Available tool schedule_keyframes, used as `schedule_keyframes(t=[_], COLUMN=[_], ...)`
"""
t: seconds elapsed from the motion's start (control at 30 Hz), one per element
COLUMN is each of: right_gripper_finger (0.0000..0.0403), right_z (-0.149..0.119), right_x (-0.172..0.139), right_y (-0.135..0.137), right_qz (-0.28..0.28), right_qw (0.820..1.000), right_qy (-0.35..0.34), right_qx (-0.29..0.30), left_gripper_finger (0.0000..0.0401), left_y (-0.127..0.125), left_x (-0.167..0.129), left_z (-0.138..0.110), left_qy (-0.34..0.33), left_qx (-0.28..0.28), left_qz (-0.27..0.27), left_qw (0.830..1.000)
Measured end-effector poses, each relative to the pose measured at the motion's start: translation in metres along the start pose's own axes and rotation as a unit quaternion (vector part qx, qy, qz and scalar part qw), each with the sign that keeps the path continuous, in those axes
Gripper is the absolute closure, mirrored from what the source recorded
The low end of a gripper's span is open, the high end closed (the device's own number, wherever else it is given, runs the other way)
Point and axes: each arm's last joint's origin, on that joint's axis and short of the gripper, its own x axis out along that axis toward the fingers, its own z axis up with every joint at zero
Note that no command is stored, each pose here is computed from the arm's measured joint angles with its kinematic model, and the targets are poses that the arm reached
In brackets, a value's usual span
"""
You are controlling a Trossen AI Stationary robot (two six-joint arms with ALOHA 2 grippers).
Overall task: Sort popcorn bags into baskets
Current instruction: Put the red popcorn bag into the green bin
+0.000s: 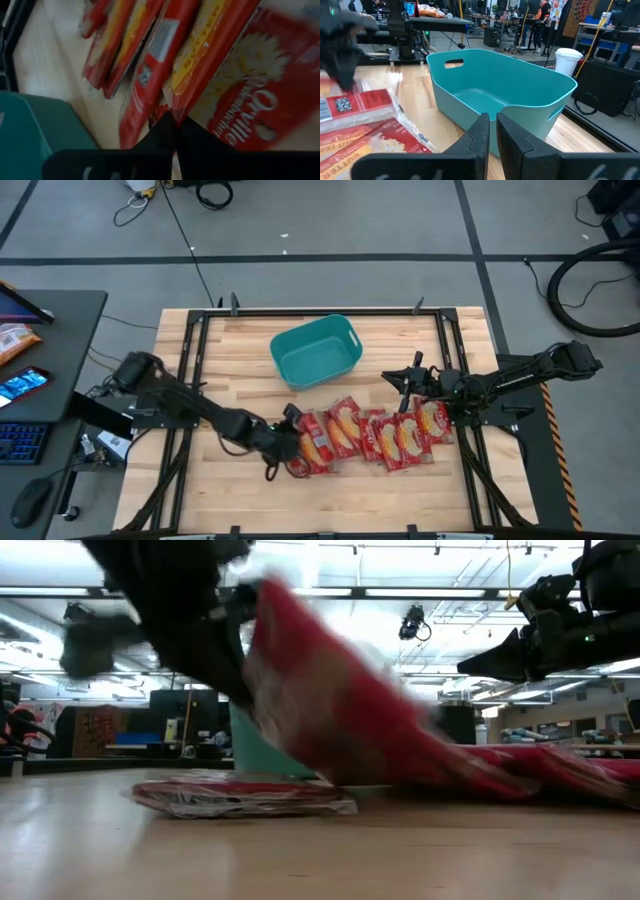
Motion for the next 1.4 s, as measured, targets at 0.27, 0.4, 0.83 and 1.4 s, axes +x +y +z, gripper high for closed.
schedule_keyframes(t=[0.27,0.4,0.83,1.4], right_gripper_finger=[0.0364,0.0364,0.0364,0.0364], right_z=[0.000,0.000,0.000,0.000], right_x=[0.000,0.000,0.000,0.000], right_y=[0.000,0.000,0.000,0.000], right_qz=[0.000,0.000,0.000,0.000], right_qw=[1.000,1.000,1.000,1.000], right_qy=[0.000,0.000,0.000,0.000], right_qx=[0.000,0.000,0.000,0.000], left_gripper_finger=[0.0392,0.0393,0.0394,0.0394], left_y=[0.049,0.071,0.143,0.175], left_x=[-0.049,-0.066,-0.044,0.037], left_z=[-0.016,-0.022,-0.047,-0.078], left_qy=[-0.027,-0.064,-0.022,0.222], left_qx=[-0.132,-0.220,-0.459,-0.485], left_qz=[0.004,0.009,0.108,0.184], left_qw=[0.991,0.973,0.882,0.826])
